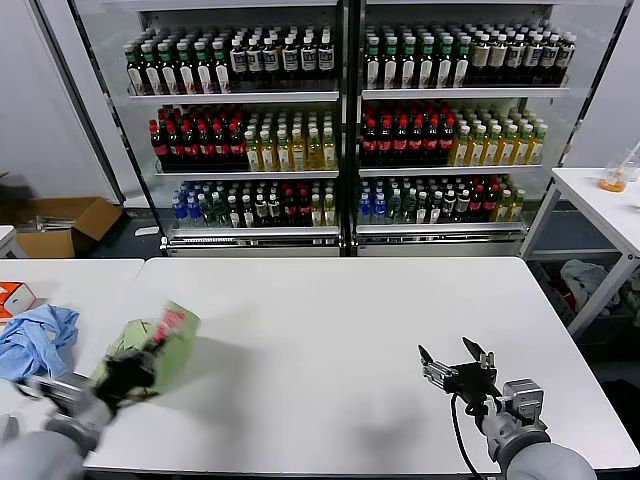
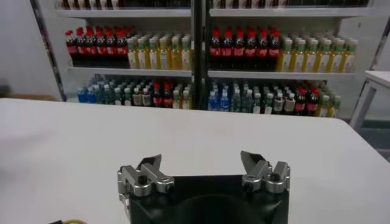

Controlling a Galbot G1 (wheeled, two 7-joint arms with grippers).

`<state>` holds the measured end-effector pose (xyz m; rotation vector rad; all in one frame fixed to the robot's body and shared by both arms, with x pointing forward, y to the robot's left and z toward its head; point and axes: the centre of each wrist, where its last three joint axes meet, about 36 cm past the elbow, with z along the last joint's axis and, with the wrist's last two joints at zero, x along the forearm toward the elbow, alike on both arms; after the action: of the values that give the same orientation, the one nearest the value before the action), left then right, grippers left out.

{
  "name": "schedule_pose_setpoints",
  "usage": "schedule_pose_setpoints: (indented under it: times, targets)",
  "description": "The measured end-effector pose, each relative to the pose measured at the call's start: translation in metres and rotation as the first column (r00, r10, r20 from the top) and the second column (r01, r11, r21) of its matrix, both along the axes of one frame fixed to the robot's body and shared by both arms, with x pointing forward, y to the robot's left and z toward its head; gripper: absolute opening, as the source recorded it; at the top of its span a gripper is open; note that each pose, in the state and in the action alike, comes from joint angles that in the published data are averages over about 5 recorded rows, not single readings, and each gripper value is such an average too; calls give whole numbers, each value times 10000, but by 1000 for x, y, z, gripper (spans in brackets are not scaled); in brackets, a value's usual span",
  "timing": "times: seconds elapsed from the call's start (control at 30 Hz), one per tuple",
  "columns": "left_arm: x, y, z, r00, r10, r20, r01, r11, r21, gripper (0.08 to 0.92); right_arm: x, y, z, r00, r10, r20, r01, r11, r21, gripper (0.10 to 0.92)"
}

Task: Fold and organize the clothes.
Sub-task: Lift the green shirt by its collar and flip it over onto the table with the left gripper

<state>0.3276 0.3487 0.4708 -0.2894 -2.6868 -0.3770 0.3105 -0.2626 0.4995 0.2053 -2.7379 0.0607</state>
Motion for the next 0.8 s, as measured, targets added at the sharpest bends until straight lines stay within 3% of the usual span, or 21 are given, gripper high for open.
schedule_pose_setpoints:
  times: [0.17, 0.3, 0.6, 0.8]
  targets:
    - [-9, -50, -18, 9941, -1084, -27, 1083, 9915, 716, 104, -4, 1, -1, 10000, -35, -16, 35, 10000, 29, 823]
    - [-10, -78, -24, 9875, -1576, 39, 1571, 9860, 568, 104, -7, 3, -2, 10000, -22, -24, 23, 10000, 47, 823]
    - [10, -122, -42, 9810, -1941, -70, 1917, 9735, -1250, 111, -11, 4, 0, 9999, 94, 81, -93, 9999, -87, 823]
    - [29, -139, -50, 9756, -2190, 177, 2168, 9461, -2406, 250, -11, 6, -1, 9996, 251, 134, -250, 9996, -133, 823]
